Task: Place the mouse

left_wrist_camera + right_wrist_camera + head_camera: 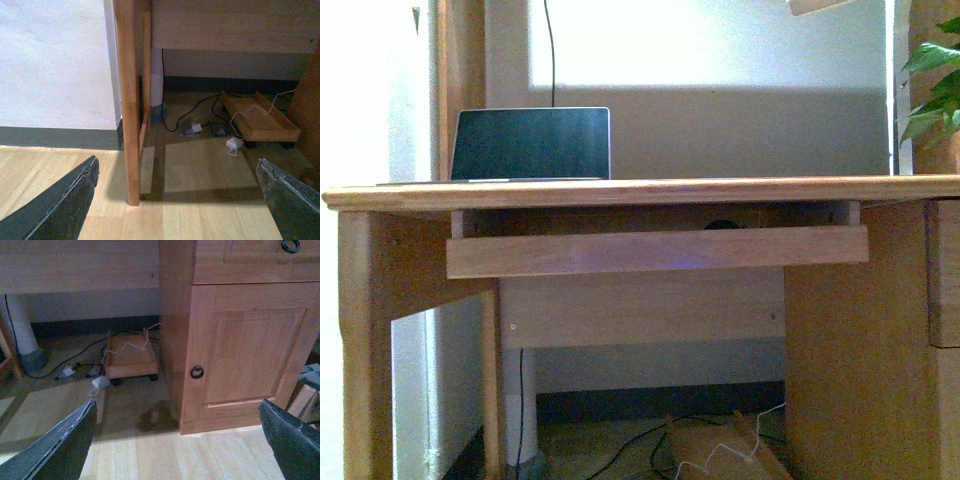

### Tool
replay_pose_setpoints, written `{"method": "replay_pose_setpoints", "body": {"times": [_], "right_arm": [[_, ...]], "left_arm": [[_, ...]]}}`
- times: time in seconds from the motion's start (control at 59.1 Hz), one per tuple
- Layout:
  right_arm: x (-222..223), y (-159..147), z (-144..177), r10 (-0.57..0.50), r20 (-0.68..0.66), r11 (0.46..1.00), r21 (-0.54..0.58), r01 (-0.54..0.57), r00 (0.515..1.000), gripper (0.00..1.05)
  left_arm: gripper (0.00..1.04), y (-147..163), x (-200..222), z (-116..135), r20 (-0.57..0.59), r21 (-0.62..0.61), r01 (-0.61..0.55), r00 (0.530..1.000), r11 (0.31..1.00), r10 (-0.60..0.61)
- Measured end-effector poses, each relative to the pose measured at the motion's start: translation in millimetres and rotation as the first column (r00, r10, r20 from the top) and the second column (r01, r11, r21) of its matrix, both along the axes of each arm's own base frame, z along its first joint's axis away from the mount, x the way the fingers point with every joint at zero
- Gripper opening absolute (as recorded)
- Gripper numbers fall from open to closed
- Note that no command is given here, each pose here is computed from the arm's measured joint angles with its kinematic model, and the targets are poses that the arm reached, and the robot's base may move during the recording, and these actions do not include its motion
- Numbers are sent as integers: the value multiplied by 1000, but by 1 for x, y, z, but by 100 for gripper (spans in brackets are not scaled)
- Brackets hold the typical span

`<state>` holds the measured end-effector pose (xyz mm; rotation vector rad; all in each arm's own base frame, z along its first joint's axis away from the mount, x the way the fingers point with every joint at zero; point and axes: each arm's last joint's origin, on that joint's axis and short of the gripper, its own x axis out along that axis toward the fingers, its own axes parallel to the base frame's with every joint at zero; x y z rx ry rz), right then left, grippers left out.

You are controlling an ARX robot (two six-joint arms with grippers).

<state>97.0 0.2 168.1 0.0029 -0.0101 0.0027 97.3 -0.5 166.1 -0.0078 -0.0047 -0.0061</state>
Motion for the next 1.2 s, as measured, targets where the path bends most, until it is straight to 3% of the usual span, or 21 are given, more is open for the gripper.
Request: {"method": "replay_pose_setpoints", "body": {"times": [1.201], "right_arm": [[0, 0, 0, 0, 0, 1000, 0, 0, 1000, 97]], "left_arm": [[97, 0, 0, 0, 0, 0, -1, 1000, 1000, 1]]}}
